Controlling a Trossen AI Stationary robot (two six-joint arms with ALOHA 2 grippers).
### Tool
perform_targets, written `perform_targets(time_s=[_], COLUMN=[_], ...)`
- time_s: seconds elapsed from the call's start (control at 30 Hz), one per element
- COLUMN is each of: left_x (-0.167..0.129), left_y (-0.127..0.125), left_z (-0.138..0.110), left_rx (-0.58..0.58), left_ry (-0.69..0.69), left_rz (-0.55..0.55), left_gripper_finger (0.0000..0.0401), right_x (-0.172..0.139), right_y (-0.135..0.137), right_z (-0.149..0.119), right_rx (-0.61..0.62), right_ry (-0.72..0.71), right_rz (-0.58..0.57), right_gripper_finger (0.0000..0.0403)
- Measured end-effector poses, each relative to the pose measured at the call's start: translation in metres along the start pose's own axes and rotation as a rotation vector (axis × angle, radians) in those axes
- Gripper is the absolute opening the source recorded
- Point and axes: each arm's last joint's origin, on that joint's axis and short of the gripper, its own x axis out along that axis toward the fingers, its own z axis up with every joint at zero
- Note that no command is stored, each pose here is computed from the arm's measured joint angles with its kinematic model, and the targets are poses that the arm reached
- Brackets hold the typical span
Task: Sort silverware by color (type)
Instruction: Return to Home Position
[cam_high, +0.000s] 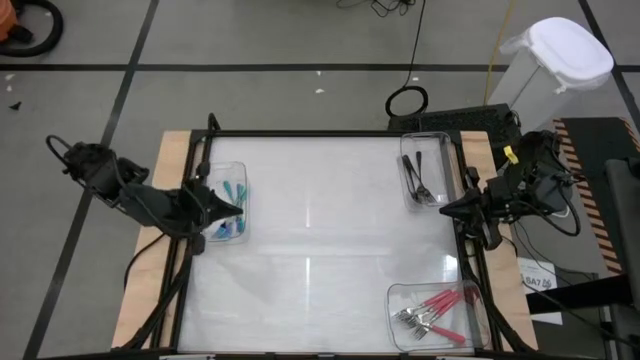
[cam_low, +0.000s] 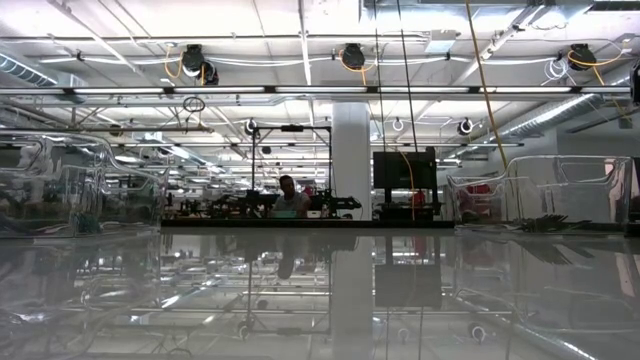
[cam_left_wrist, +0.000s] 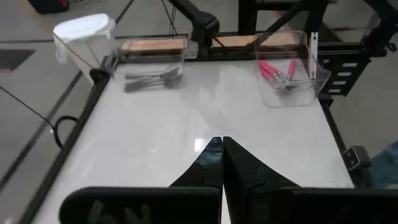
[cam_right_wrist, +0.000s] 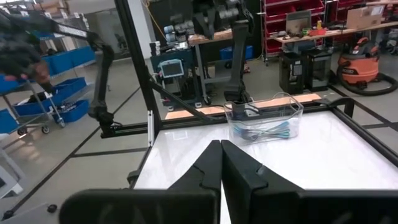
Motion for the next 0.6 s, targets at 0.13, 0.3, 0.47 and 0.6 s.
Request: perform_targets(time_s=[0.13,0.3,0.47,0.6], left_x=[-0.003,-0.007,-0.011,-0.01], left_y=[0.013,0.027,0.039,0.048], left_z=[-0.037,-0.079,-0.113,-0.132], left_rx=[-0.067,-0.12,-0.123,-0.152], left_ry=[-0.08,-0.159,-0.167,-0.164], left_rz=[-0.023,-0.053,-0.048,0.042], left_gripper_finger=[0.0,0.0,0.0,0.0], right_x=[0.0,0.0,0.0,-0.001], right_y=[0.0,0.0,-0.001,-0.002], right_z=[0.0,0.0,-0.002,-0.002], right_rx=[0.006,0.007,-0.013,-0.014], right_ry=[0.0,0.0,0.015,0.015], right_rz=[0.001,0.0,-0.008,-0.014], right_gripper_finger=[0.0,0.0,0.0,0.0])
